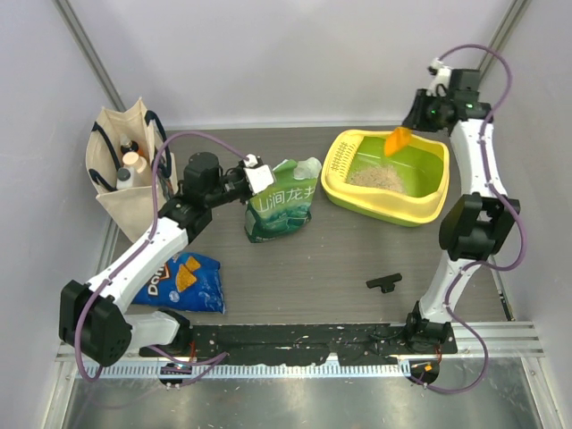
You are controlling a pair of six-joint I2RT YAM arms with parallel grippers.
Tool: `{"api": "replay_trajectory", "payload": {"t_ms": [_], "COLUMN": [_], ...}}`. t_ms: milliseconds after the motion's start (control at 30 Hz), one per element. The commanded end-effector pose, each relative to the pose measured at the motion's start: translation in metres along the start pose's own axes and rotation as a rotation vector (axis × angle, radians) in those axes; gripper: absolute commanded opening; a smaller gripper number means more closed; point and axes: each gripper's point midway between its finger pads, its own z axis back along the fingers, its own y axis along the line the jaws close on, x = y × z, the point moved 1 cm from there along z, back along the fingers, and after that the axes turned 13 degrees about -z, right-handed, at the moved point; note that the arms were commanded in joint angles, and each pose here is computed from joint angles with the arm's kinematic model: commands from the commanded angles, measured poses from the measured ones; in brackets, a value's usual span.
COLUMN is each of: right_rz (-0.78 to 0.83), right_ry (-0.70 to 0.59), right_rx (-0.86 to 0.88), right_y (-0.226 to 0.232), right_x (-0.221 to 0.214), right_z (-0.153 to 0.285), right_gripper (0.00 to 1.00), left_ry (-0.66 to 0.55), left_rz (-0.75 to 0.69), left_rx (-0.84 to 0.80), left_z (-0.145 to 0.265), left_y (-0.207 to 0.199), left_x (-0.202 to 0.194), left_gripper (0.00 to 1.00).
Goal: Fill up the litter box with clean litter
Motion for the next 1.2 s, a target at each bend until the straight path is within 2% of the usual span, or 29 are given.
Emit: {"api": "replay_trajectory", "payload": {"t_ms": [0,100,200,233,367,500,633,800,833,933,1167], "right_rz": [0.207,0.204,0.213,0.18,0.216,0.25,0.266,0.303,0.321,0.405,0.612], "right_ry": [-0.144,-0.2,-0.176,-0.159,-0.075,-0.028,-0.018,-0.009,0.002,0.022,0.051], "right_rx": [0.02,0.215,0.43,0.466,0.569,0.661,0.739,0.762,0.769,0.768,0.723], "right_y": [0.047,0.098,0.143,0.154,0.195,0.227,0.25,0.264,0.267,0.268,0.265], "right_x": [0.036,0.045,0.039,0.037,0.01,-0.012,-0.013,-0.013,-0.017,-0.03,-0.054], "right_z": [0.032,0.054,0.071,0.075,0.081,0.095,0.114,0.132,0.138,0.138,0.123], "right_gripper": [0.01,0.01,0.01,0.01,0.01,0.01,0.01,0.01,0.01,0.01,0.01], "left_ry": [-0.078,-0.044,-0.034,-0.026,-0.024,0.007,0.028,0.047,0.054,0.059,0.029], "left_rz": [0.017,0.132,0.219,0.265,0.357,0.407,0.413,0.411,0.406,0.402,0.371], "left_rx": [0.084,0.024,-0.06,-0.088,-0.131,-0.146,-0.161,-0.165,-0.155,-0.131,-0.012], "left_z": [0.01,0.009,0.003,-0.002,-0.015,-0.025,-0.029,-0.026,-0.024,-0.021,-0.021], "left_y": [0.044,0.036,0.026,0.021,0.025,0.029,0.031,0.032,0.032,0.035,0.054], "left_x": [0.044,0.043,0.044,0.04,0.044,0.039,0.036,0.037,0.036,0.035,0.038], "left_gripper": [0.0,0.0,0.3,0.44,0.5,0.47,0.31,0.26,0.14,0.0,0.0]}}
